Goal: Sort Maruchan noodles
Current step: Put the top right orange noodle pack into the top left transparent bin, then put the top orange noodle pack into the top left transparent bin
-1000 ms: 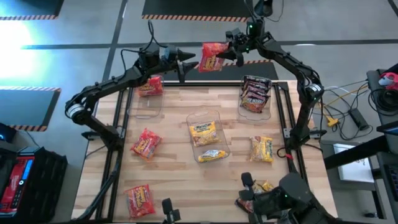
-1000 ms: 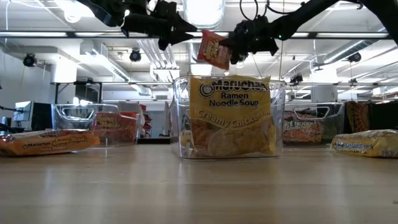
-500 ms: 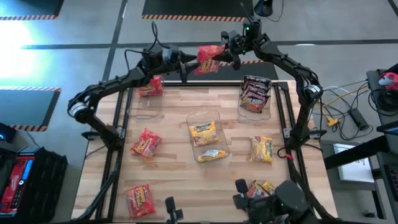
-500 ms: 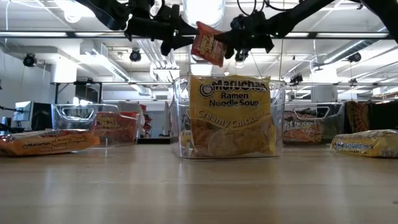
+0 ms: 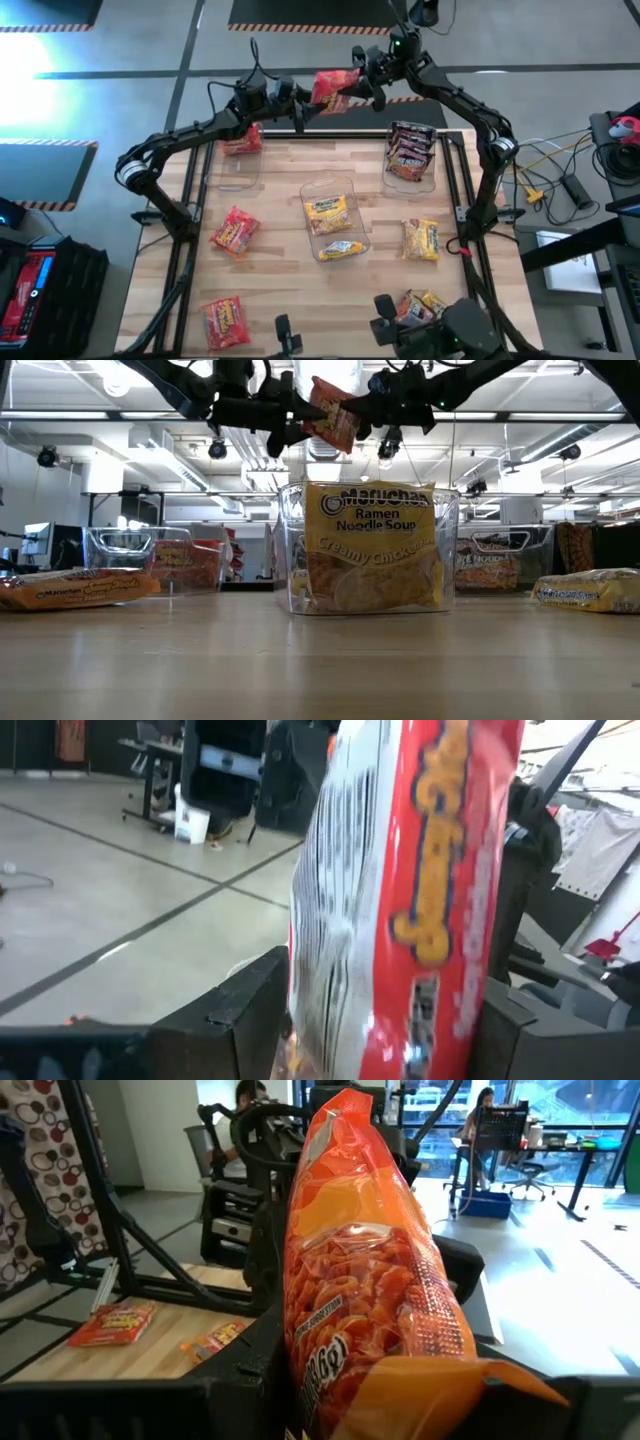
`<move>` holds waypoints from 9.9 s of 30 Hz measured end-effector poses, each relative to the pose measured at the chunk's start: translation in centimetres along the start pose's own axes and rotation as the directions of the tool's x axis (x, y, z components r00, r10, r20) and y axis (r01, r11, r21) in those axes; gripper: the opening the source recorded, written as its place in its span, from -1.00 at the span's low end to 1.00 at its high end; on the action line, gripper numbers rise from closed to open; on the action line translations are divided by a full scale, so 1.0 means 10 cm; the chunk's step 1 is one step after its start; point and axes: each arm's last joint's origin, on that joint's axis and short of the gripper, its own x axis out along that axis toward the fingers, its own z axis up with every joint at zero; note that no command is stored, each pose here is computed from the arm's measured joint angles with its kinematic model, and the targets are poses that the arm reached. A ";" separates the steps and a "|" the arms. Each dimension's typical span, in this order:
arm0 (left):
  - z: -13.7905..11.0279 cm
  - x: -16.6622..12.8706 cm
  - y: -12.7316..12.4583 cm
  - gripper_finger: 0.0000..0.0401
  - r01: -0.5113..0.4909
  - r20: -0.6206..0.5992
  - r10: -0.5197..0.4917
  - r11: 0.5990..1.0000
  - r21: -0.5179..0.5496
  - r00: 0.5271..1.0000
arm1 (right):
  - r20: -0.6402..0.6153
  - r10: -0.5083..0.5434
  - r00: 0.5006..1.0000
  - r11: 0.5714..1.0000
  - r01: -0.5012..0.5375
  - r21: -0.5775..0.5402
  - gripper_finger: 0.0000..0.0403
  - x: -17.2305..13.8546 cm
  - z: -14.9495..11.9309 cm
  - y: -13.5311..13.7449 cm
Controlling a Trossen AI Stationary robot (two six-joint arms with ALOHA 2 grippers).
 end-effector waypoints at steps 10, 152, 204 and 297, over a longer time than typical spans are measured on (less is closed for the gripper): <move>0.00 0.00 -0.01 -0.09 0.019 0.001 -0.019 1.000 0.005 1.000 | -0.004 0.014 1.000 1.000 -0.014 0.023 -0.36 0.06 -0.01 0.03; -1.04 -1.48 0.52 -0.46 -0.130 -0.904 0.423 0.902 0.413 0.062 | -0.486 -0.347 0.802 0.797 0.526 0.299 0.07 -0.58 -0.22 0.21; -0.25 -1.27 -0.33 -0.02 -0.473 -0.837 0.296 0.879 0.050 0.461 | -0.486 -0.347 0.802 0.796 0.526 0.298 0.07 -0.58 -0.22 0.21; -2.23 -1.93 -1.68 -0.02 -0.889 -0.849 0.416 0.441 -0.126 0.327 | -0.486 -0.347 0.802 0.797 0.526 0.298 0.07 -0.58 -0.22 0.21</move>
